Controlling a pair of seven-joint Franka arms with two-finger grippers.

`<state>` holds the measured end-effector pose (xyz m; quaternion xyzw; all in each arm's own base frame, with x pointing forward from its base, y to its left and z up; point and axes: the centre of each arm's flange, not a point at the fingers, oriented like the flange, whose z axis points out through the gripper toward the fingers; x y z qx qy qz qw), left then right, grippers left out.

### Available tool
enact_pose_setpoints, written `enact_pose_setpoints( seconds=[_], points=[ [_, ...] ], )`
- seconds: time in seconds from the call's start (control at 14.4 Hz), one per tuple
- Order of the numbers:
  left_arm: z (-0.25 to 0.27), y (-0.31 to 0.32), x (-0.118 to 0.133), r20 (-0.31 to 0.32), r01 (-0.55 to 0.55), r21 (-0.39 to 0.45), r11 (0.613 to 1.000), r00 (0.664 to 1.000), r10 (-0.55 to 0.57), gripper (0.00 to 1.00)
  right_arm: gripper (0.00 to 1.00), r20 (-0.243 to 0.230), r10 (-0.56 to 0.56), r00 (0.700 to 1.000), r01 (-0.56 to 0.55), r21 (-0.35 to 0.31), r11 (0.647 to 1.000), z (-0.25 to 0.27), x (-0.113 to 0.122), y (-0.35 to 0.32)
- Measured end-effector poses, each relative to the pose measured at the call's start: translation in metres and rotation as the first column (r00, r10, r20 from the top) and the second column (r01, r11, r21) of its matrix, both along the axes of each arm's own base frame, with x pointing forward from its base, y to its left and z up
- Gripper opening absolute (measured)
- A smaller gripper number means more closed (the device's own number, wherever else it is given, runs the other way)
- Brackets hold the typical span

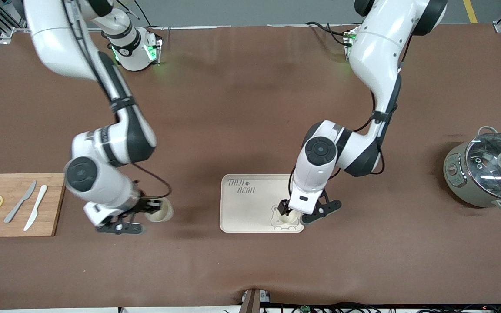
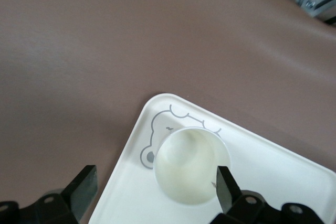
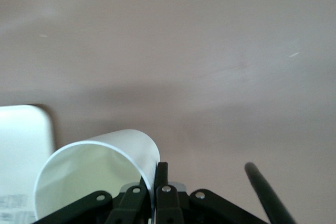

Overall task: Place white IKEA cup upright on tray with both arms
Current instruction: 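Release the cup on the tray while the right gripper carries its cup, then set the cup on the tray with the right gripper while the left withdraws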

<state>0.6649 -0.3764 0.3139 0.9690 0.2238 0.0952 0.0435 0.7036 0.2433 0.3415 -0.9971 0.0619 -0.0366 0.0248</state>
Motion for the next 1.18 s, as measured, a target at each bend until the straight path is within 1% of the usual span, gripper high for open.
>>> enact_pose_setpoints(
  seconds=[0.14,0.21,0.28,0.35,0.49,0.7,0.77,0.84,0.98,1.11,1.18],
  points=[
    [0.054,0.017,0.004,0.003,-0.046,-0.041,0.998,0.999,0.046,1.0,0.04,0.021,-0.075,0.997,0.074,0.024,0.997,-0.002,-0.012,0.049],
    [0.081,0.038,0.01,0.01,-0.081,-0.06,0.995,0.997,0.082,1.0,0.04,0.031,-0.103,0.994,0.102,0.036,0.994,-0.006,-0.015,0.065],
    [0.104,0.067,0.019,0.017,-0.113,-0.064,0.991,0.993,0.115,1.0,0.04,0.044,-0.126,0.991,0.124,0.049,0.991,-0.012,-0.017,0.077],
    [0.122,0.097,0.026,0.018,-0.123,-0.057,0.991,0.992,0.124,1.0,0.04,0.054,-0.146,0.988,0.143,0.062,0.988,-0.02,-0.017,0.086],
    [0.144,0.138,0.034,0.024,-0.119,-0.048,0.992,0.992,0.12,1.0,0.04,0.074,-0.186,0.98,0.179,0.089,0.98,-0.036,-0.019,0.102],
    [0.166,0.181,0.041,0.04,-0.154,-0.047,0.987,0.987,0.156,1.0,0.04,0.1,-0.226,0.969,0.213,0.13,0.968,-0.062,-0.026,0.129],
    [0.174,0.202,0.043,0.042,-0.142,-0.036,0.989,0.989,0.143,1.0,0.04,0.102,-0.232,0.967,0.217,0.137,0.966,-0.069,-0.029,0.137],
    [0.182,0.226,0.044,0.042,-0.105,-0.017,0.994,0.994,0.105,1.0,0.04,0.102,-0.232,0.967,0.217,0.14,0.966,-0.076,-0.032,0.143],
    [0.197,0.276,0.044,0.027,0.003,0.013,1.0,1.0,-0.003,1.0,0.04,0.102,-0.233,0.967,0.217,0.146,0.965,-0.087,-0.038,0.155],
    [0.207,0.32,0.044,0.025,0.096,0.026,0.995,0.995,-0.097,1.0,0.04,0.106,-0.236,0.966,0.218,0.157,0.963,-0.095,-0.045,0.168],
    [0.21,0.332,0.044,0.026,0.143,0.036,0.989,0.989,-0.144,1.0,0.04,0.107,-0.235,0.966,0.216,0.16,0.963,-0.1,-0.048,0.173]
  ],
)
